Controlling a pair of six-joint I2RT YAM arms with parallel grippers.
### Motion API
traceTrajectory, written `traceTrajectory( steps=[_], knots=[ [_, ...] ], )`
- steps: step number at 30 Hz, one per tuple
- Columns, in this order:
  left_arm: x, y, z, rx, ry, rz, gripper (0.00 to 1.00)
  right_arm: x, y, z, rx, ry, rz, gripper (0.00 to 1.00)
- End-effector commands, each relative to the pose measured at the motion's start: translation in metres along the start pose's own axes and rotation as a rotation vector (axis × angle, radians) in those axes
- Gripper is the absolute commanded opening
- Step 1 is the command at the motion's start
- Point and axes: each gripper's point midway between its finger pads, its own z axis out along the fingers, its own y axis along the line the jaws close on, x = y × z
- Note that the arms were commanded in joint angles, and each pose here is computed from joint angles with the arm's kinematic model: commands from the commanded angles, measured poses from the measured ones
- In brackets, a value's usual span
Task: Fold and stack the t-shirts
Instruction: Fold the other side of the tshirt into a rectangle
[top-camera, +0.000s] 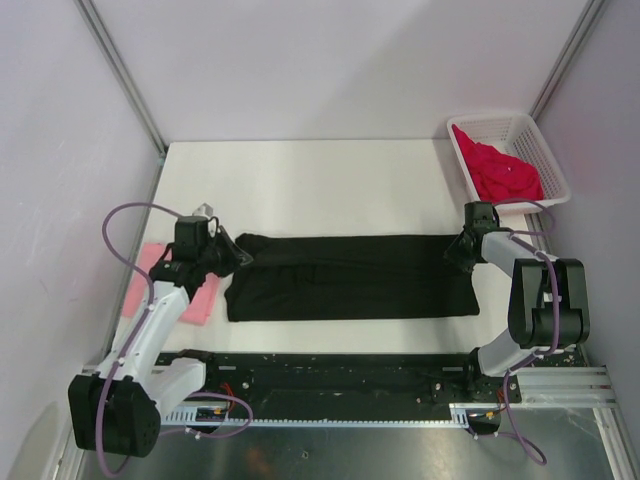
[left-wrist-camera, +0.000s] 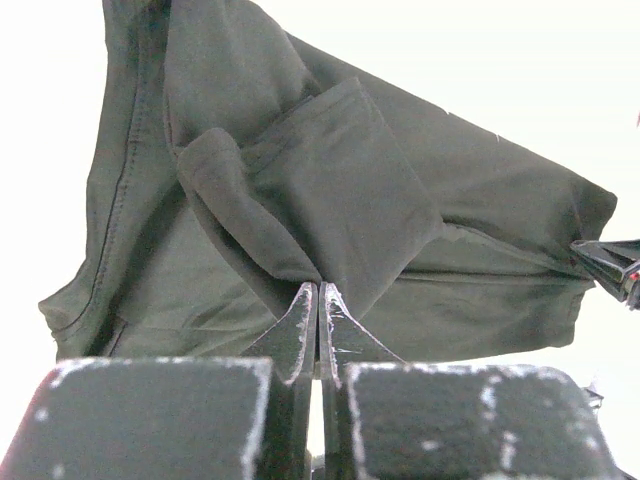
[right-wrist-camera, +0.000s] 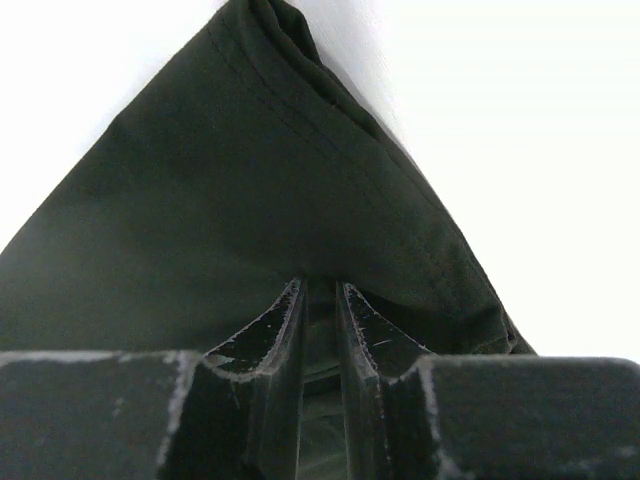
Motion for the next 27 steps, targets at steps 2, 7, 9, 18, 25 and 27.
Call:
traceTrajectory(
  steps=[2,7,9,18,25,27],
  knots=[
    [0.025,0.018,0.001,-0.026,0.043,-0.058,0.00,-0.001,-0.011,-0.001,0.040,-0.008,0.005,0.22],
    [0.068,0.053,0.014,-0.124,0.139,-0.184,0.00,-0.003,-0.009,-0.006,0.028,-0.017,0.008,0.22],
    [0.076,0.062,0.018,-0.156,0.163,-0.198,0.00,-0.007,-0.005,-0.011,0.015,-0.032,0.008,0.22],
    [0.074,0.064,0.027,-0.162,0.178,-0.162,0.00,-0.010,0.054,-0.060,-0.155,-0.137,-0.112,0.27],
    [0.085,0.069,0.033,-0.162,0.224,-0.154,0.00,0.052,0.151,-0.088,-0.432,-0.141,-0.380,0.31],
    [0.087,0.069,0.033,-0.160,0.231,-0.155,0.00,0.076,0.174,-0.090,-0.493,-0.119,-0.470,0.32]
  ],
)
